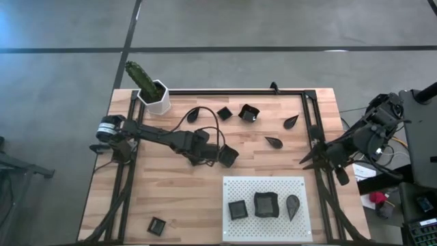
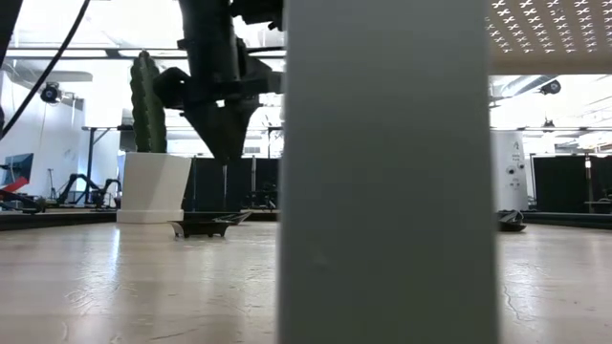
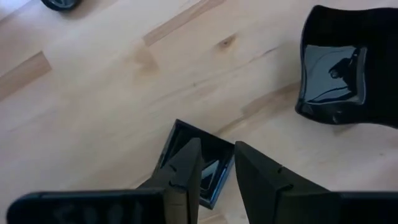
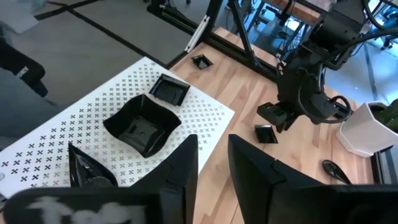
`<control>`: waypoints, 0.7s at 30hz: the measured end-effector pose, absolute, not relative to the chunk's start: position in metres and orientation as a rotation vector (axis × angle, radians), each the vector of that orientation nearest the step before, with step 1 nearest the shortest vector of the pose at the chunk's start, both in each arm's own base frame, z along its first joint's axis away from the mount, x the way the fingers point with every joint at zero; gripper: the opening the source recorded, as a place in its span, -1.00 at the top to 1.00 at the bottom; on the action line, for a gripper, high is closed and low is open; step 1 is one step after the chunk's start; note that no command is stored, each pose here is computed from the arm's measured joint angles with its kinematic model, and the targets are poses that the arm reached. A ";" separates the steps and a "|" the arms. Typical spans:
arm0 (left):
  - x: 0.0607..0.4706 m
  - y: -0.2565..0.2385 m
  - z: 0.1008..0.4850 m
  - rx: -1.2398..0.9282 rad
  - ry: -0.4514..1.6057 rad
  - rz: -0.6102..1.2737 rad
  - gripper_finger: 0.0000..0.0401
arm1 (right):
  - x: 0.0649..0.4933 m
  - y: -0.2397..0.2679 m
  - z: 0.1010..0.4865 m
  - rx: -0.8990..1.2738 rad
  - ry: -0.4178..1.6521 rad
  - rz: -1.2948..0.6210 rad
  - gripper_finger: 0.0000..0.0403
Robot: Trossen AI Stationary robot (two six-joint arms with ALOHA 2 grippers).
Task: Pick & Place Mini shaped plates
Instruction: Stack the square plate on top of the square plate on the shelf
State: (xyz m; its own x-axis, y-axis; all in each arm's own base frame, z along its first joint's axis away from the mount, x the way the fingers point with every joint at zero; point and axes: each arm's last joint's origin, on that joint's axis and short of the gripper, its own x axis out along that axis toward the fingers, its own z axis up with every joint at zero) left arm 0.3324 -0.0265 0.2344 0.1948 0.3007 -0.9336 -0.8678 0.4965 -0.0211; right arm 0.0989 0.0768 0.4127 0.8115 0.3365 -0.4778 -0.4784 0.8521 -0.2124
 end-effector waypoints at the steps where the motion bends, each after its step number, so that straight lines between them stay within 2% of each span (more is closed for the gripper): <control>1: 0.333 -0.026 0.235 -0.646 1.075 0.902 0.53 | 0.099 0.077 0.413 -0.336 0.444 0.444 0.56; 10: 0.333 -0.025 0.233 -0.733 1.136 0.857 0.53 | 0.103 0.080 0.411 -0.342 0.460 0.445 0.58; 21: 0.333 -0.025 0.233 -0.811 1.105 0.911 0.53 | 0.107 0.084 0.409 -0.350 0.474 0.446 0.67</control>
